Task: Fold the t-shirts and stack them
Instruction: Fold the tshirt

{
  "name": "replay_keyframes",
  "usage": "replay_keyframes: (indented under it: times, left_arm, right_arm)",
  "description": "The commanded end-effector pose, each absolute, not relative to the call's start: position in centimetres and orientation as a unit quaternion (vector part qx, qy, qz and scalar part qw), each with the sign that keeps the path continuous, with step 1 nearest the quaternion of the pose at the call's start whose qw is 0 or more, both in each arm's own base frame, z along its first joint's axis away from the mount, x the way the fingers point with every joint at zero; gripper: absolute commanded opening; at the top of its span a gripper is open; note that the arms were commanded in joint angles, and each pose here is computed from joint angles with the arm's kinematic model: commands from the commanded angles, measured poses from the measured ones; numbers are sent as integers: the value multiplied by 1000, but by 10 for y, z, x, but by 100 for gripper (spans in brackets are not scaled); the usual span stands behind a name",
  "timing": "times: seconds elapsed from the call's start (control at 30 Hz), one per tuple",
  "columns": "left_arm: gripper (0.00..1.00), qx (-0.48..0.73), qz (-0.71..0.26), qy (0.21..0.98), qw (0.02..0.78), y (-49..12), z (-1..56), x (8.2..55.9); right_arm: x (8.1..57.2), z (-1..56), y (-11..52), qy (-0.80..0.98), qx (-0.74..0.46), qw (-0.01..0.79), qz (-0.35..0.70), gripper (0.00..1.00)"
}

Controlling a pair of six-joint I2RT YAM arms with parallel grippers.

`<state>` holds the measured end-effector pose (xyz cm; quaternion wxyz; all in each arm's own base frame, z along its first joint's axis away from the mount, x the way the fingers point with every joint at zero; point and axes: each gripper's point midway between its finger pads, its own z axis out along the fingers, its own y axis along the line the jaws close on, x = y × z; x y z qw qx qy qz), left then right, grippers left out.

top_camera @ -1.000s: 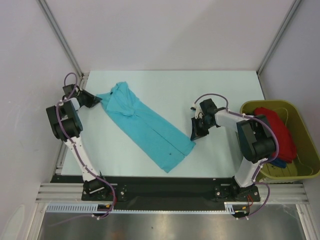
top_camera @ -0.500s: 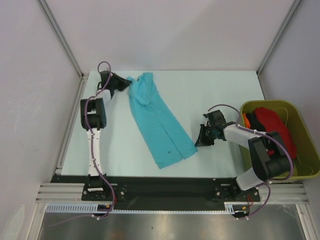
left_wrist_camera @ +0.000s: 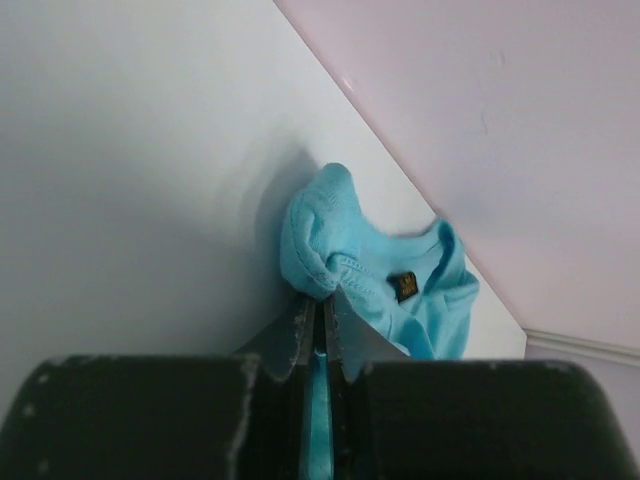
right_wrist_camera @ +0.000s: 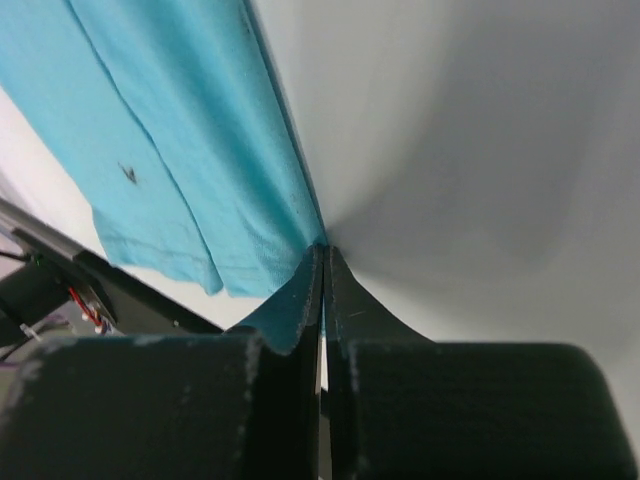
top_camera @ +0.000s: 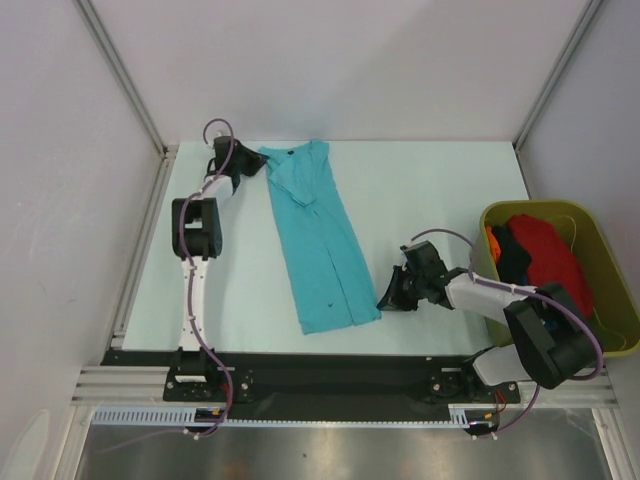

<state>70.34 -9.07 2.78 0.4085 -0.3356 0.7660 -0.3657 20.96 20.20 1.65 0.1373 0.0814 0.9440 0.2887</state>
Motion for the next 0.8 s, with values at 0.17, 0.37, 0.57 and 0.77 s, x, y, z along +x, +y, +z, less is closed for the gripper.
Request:
replay_keyframes:
  times: [0.17, 0.37, 0.57, 0.77]
  left_arm:
    - [13, -323, -309, 765, 463, -25, 84, 705]
    - [76, -271, -365, 769, 450, -52, 97, 710]
    - [86, -234, -304, 821, 423, -53, 112, 668]
    - [71, -218, -230, 851, 418, -49, 160, 533]
  right_arm:
    - [177, 14, 214, 941, 88, 109, 308, 0]
    - [187, 19, 213, 939, 81, 127, 308, 6]
    - [199, 33, 206, 948, 31, 145, 283, 34]
    - [211, 43, 190, 946, 0, 152, 285, 44]
